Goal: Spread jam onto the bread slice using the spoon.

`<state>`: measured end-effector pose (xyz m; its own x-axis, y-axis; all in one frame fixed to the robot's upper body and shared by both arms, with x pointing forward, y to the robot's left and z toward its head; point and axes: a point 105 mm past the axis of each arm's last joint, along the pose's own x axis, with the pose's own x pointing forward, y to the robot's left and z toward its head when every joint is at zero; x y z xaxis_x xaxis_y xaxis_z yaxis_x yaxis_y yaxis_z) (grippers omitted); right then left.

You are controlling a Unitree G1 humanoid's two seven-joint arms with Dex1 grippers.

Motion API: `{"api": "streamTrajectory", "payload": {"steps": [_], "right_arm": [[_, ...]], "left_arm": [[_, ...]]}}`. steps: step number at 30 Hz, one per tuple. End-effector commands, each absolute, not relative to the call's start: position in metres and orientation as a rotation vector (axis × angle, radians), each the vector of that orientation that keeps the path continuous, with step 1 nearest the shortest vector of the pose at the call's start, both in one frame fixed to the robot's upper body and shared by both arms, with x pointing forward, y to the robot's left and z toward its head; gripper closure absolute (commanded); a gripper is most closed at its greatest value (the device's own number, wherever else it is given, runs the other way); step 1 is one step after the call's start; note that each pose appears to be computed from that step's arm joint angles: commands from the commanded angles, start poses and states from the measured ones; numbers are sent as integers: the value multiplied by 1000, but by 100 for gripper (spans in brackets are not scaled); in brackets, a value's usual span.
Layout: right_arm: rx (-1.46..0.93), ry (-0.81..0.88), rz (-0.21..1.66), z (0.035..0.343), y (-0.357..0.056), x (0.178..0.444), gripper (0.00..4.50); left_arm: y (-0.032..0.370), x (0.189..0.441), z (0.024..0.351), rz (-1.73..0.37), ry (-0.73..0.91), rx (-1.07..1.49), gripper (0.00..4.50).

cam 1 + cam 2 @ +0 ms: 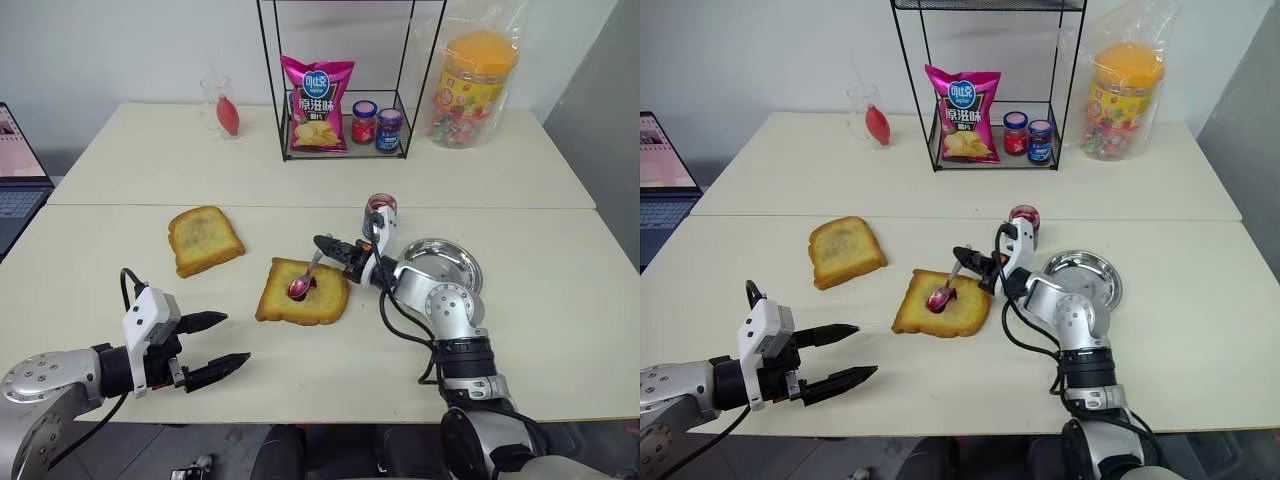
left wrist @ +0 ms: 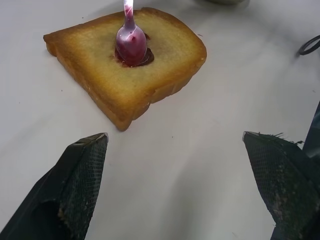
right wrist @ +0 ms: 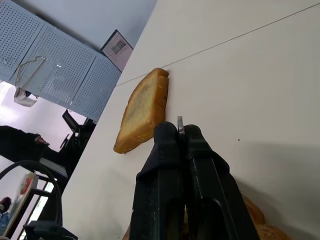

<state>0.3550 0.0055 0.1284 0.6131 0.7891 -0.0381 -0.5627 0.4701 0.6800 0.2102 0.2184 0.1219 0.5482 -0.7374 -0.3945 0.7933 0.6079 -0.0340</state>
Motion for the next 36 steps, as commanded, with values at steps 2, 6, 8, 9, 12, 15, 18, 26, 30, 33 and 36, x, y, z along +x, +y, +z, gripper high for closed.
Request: {"api": "streamTrajectory", "payload": {"steps": [2, 6, 8, 9, 12, 15, 18, 26, 30, 33, 36], "right_arm": [[643, 346, 821, 124, 3, 362, 448], [690, 295, 844, 147, 2, 364, 448], [707, 277, 881, 160, 2, 360, 448], [714, 268, 902, 167, 2, 357, 448], [734, 256, 920, 178, -2, 353, 448], [742, 266, 924, 180, -7, 350, 448], [738, 299, 920, 173, -9, 346, 448], [732, 378, 906, 151, -2, 339, 448], [753, 401, 913, 149, 2, 337, 448], [793, 412, 921, 152, 5, 335, 448], [822, 400, 938, 159, 7, 334, 448]], "left_arm": [[216, 210, 128, -931, 374, 197, 0], [216, 210, 128, -931, 375, 198, 0], [216, 211, 127, -931, 375, 198, 0], [216, 210, 127, -931, 375, 198, 0], [216, 210, 127, -931, 376, 198, 0], [216, 210, 126, -931, 377, 197, 0], [216, 210, 126, -932, 377, 197, 0], [216, 211, 125, -936, 379, 198, 0], [216, 210, 125, -937, 381, 199, 0], [216, 209, 124, -939, 384, 197, 0], [216, 209, 123, -941, 385, 197, 0]]}}
